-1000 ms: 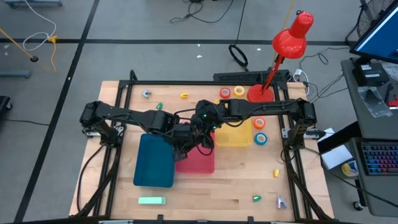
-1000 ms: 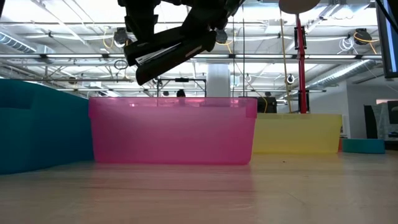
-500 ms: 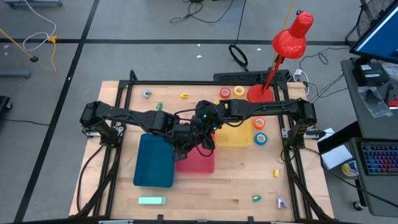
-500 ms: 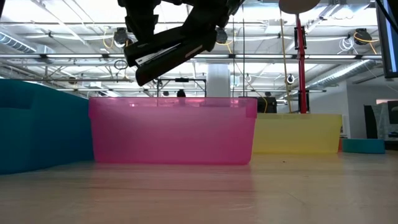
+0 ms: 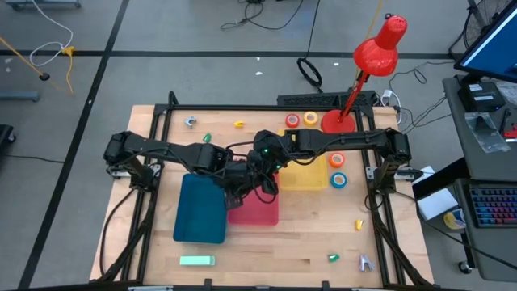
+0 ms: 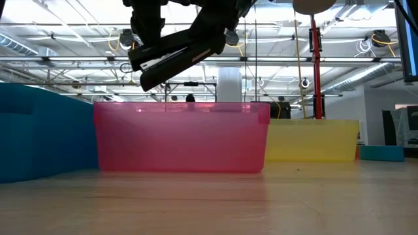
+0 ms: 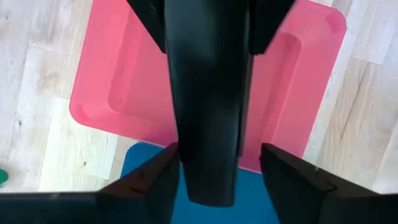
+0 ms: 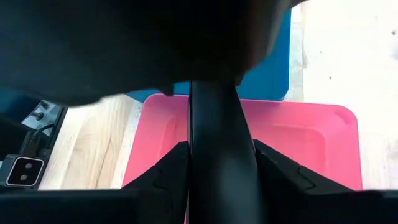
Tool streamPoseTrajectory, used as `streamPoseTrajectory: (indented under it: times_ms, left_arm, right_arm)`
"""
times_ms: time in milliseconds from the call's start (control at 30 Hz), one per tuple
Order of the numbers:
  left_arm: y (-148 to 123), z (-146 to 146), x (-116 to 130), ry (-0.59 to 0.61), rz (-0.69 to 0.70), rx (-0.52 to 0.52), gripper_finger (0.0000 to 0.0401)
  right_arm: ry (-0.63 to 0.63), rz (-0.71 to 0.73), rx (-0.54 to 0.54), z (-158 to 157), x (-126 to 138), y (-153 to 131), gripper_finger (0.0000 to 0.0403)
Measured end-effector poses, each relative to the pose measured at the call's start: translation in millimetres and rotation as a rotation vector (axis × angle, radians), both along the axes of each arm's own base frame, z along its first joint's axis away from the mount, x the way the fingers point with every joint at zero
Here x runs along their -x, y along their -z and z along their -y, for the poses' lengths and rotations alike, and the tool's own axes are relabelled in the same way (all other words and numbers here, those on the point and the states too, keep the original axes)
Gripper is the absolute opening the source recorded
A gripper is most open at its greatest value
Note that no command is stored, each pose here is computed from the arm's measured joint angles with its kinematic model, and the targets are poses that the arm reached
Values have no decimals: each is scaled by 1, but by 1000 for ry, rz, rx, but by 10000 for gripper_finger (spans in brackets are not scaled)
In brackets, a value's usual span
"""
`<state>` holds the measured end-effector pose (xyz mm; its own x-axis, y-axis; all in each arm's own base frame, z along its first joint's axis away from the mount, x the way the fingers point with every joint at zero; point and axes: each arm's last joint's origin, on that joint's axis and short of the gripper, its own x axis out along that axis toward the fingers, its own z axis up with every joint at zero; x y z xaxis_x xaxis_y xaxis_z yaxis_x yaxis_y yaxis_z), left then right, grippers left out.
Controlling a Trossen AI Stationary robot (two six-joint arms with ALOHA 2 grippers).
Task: Pick and place Stapler, Stapler remover, tape
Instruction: Put the black stapler into the yellow bin
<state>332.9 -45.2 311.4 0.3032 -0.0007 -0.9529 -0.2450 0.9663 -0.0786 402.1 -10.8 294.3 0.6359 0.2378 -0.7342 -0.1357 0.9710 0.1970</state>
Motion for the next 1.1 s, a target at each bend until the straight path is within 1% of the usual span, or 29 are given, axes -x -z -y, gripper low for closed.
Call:
streamPoseTrajectory:
  times_ms: [167,300,400,500,667,767,867,1000,1100]
  left_arm:
    - [1,0,4,3,-41,15,267]
    - [0,-1,9,-27,-80,16,285]
    - [0,-1,12,-43,-107,8,290]
    - [0,0,13,-47,-118,7,291]
    - [0,3,13,-50,-107,-25,292]
    - [0,6,13,-56,-96,-43,291]
    - [0,8,12,-68,-77,-60,292]
    - [-1,12,10,-72,-46,-82,294]
    - [0,14,9,-72,-39,-87,294]
  right_arm:
    - [43,-45,51,1,3,3,132]
    - [100,-110,113,4,8,7,132]
    - [159,-170,182,7,13,10,132]
    - [248,-230,239,12,24,5,132]
    - [391,-271,290,22,37,-4,132]
    - [460,-229,288,27,47,-19,132]
    - [545,-217,313,31,57,-30,132]
    - [613,-156,283,33,73,-51,132]
    - [739,-121,306,33,91,-66,132]
